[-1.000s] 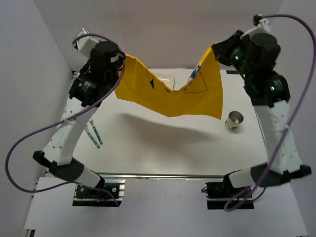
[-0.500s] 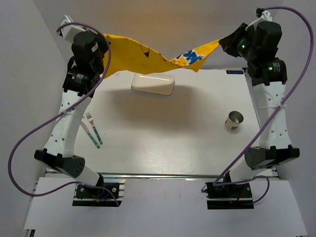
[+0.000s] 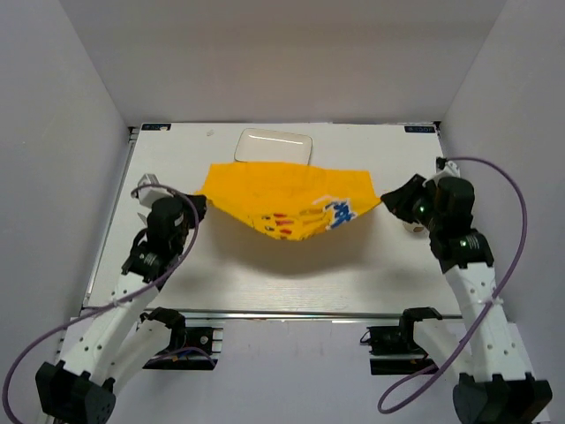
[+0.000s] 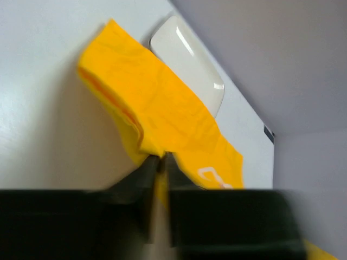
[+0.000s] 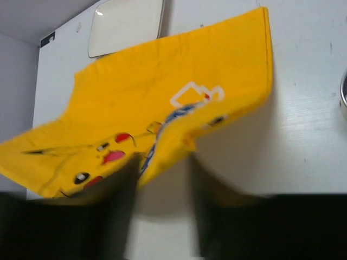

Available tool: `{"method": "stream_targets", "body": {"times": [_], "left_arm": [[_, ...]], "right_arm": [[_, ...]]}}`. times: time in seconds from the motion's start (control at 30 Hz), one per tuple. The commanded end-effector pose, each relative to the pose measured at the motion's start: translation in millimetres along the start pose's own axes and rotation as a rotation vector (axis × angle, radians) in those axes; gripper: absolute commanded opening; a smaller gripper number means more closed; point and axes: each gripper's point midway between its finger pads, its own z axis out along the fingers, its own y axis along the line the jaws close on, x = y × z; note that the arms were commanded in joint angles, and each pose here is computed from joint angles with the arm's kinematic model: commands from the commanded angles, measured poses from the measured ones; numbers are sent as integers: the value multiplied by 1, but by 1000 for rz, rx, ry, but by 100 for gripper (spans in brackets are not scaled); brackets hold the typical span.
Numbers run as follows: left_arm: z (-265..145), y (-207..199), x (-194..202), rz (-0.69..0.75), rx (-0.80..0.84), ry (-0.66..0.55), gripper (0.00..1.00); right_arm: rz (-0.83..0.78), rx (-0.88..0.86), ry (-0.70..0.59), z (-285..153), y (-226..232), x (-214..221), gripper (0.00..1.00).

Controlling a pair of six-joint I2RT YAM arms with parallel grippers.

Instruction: Set the dinner table for one person

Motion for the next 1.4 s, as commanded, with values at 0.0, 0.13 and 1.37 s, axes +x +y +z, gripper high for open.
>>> {"method": "stream_targets", "body": {"times": [0.0,0.13,1.37], "left_arm": [[-24,15,50,-43,72,199,45],[-46,59,73,2,-54,295,98],[96,97,177,285,-518,731,98]], "right_arm": [[17,15,-58,-13,-10,8,72],[-11,15,-86,-30,-13,15,89],[-56,508,600,164,-104,177,89]]}}
